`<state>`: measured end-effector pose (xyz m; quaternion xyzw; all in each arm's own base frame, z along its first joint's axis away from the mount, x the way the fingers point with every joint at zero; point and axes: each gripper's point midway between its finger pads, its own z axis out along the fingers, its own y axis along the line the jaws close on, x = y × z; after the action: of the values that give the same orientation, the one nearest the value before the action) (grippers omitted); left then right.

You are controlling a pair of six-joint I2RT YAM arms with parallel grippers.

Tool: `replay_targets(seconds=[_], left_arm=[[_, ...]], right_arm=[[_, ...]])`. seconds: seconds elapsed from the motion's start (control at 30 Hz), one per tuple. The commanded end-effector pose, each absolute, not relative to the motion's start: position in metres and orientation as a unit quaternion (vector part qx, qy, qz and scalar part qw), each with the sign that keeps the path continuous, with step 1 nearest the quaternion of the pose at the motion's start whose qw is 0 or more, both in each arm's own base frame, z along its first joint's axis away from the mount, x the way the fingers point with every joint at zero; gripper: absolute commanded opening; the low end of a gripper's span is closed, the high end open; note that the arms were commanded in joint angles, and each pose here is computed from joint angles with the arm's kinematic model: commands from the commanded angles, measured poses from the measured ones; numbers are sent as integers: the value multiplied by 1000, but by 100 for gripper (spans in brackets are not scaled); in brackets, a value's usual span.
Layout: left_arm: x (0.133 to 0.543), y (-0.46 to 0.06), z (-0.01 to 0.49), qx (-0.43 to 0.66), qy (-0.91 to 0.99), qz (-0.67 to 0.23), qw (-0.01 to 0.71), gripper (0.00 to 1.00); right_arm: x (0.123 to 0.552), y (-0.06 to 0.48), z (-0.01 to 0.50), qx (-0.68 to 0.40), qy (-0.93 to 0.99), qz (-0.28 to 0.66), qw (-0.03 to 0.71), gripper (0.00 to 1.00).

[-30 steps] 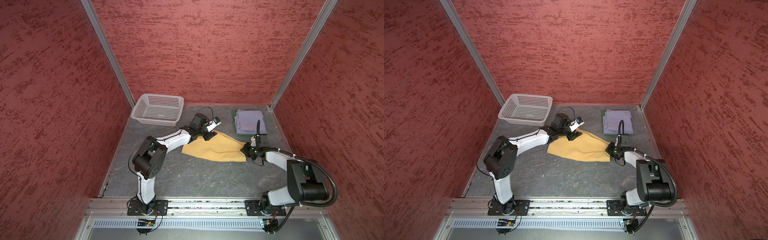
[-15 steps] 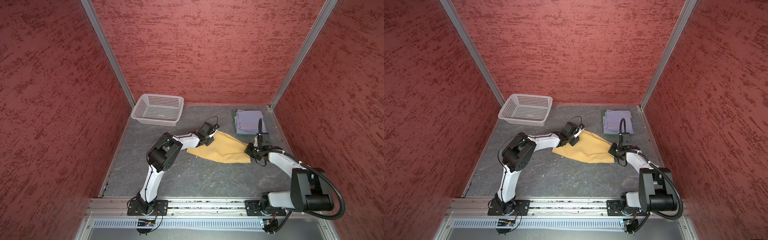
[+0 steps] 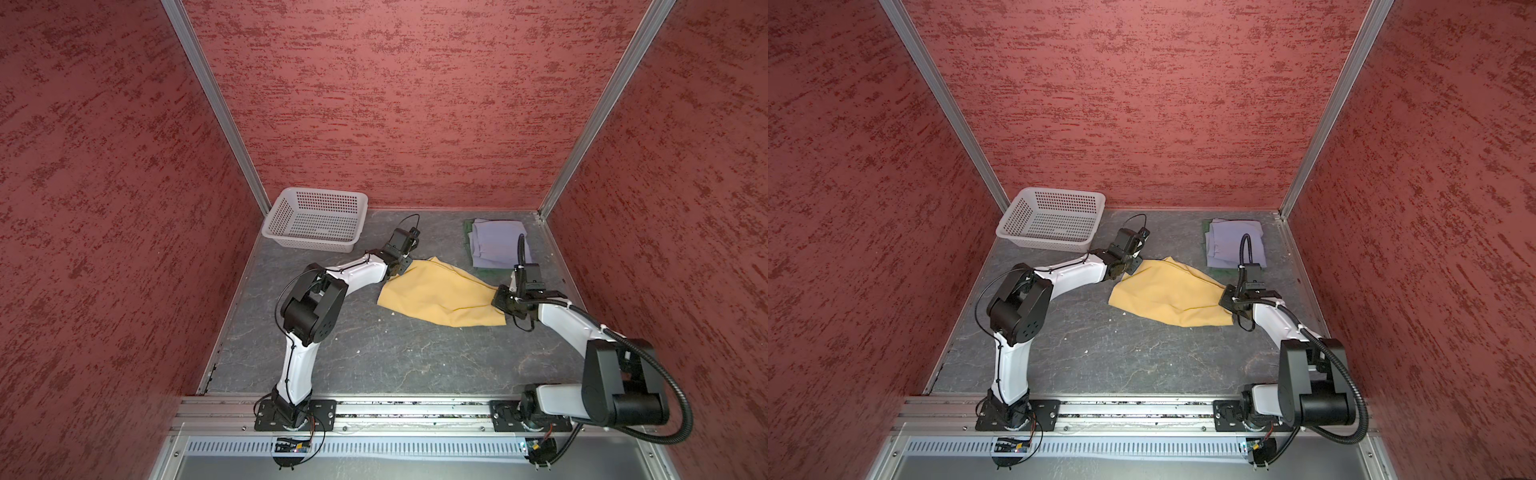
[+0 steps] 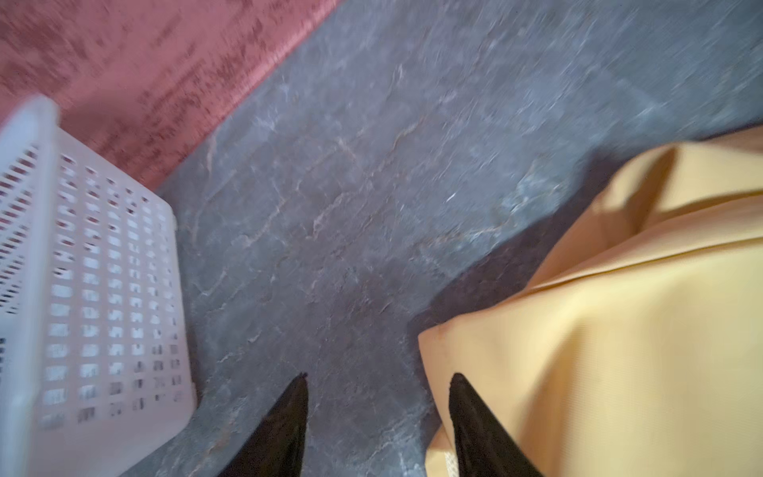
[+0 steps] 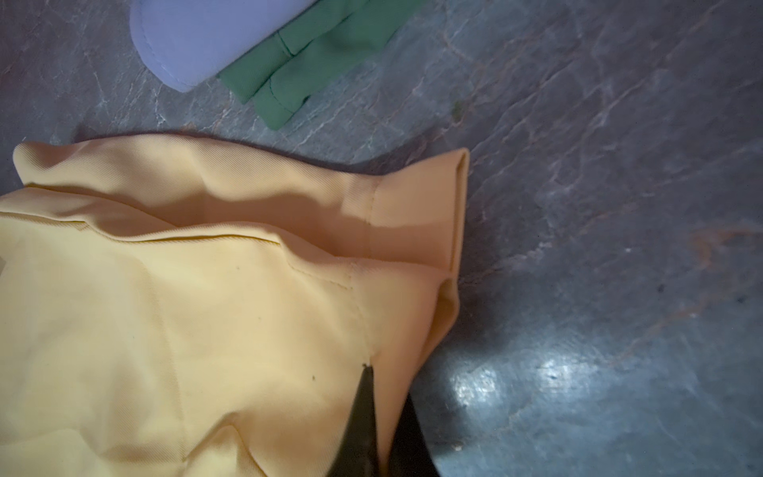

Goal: Fold and stack skirts
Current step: Fold the skirt at the center of the table.

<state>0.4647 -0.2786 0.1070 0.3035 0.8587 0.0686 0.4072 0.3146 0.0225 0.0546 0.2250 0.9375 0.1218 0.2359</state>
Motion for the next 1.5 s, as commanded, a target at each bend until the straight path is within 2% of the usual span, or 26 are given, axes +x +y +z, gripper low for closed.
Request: replay_targets(seconds=[0.0,0.2,0.5,0.7,1.03,1.23,1.37,1.47], left_arm=[[426,-325,142,325,838,24,437,55],[354,-389,112,350,851,-88,382,51],[315,-426,51,334,879,-161,298,29],[292,-444,24,359,877,-179,263,26],[290,-448,11,354,880,-202,243,25],[310,-436,55,333,870,-233,281,26],[325,-415,94,319,864,-234,312,27],[334,-390,103,300,871,-220,319,28]], right_arm=[[327,23,79,212,931,128,268,0],[328,24,99,202,927,134,286,0],[326,31,132,186,921,156,306,0],[333,40,150,179,916,172,316,0],[362,85,201,147,894,229,356,0],[377,90,201,142,900,202,360,0],[384,84,195,142,907,174,358,0],[389,81,195,140,908,161,360,0]])
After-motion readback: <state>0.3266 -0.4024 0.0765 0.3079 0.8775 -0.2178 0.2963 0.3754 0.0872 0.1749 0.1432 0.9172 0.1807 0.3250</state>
